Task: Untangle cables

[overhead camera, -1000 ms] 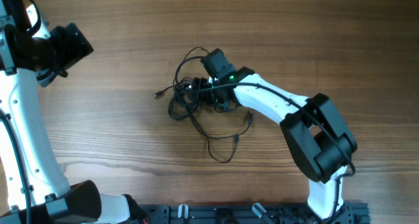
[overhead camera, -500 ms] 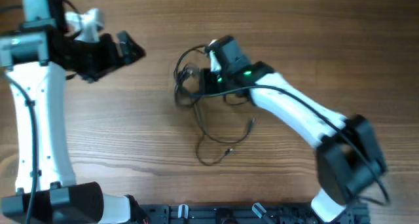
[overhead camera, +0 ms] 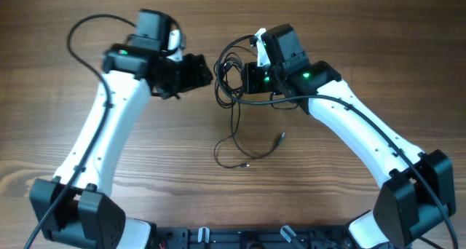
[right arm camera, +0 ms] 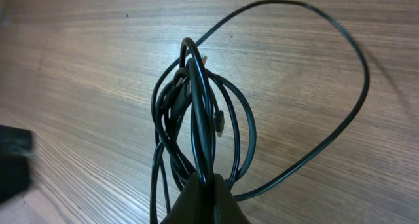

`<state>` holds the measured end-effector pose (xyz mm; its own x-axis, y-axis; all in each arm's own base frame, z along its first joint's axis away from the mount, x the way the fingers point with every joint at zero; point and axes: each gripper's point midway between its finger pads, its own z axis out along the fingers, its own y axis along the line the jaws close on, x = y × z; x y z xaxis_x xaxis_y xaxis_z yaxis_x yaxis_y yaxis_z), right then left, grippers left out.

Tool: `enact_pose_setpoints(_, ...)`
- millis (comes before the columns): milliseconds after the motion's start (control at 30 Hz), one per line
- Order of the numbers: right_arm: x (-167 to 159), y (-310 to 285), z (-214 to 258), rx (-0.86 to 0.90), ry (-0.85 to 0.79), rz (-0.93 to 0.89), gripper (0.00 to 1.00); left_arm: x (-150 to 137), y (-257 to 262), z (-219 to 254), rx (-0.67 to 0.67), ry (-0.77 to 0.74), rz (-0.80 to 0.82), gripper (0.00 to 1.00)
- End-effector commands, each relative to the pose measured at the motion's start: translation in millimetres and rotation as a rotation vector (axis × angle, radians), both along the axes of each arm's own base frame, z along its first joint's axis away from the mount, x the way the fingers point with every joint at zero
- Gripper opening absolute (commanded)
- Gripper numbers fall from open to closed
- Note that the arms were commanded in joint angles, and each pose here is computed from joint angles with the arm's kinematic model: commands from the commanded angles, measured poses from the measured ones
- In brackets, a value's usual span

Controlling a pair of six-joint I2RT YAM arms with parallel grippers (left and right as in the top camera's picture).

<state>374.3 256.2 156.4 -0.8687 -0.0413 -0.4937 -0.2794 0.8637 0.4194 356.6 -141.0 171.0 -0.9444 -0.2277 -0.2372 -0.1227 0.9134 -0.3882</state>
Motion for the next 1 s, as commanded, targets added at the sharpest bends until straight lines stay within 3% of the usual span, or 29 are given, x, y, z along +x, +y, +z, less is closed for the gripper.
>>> enact_pose_setpoints(0,-4,0,18,-0.003,-0.050,0.037,0.04,2,1,-23,0.148,0.009,0.133,0.79)
enact_pose_setpoints(400,-24,1,32,-0.009,-0.049,0.085,0.04,20,-14,-57,0.193,0.010,0.152,0.75)
enact_pose_setpoints(967,-34,7,33,-0.041,-0.060,0.098,0.04,15,-40,-54,0.081,0.038,0.094,0.72)
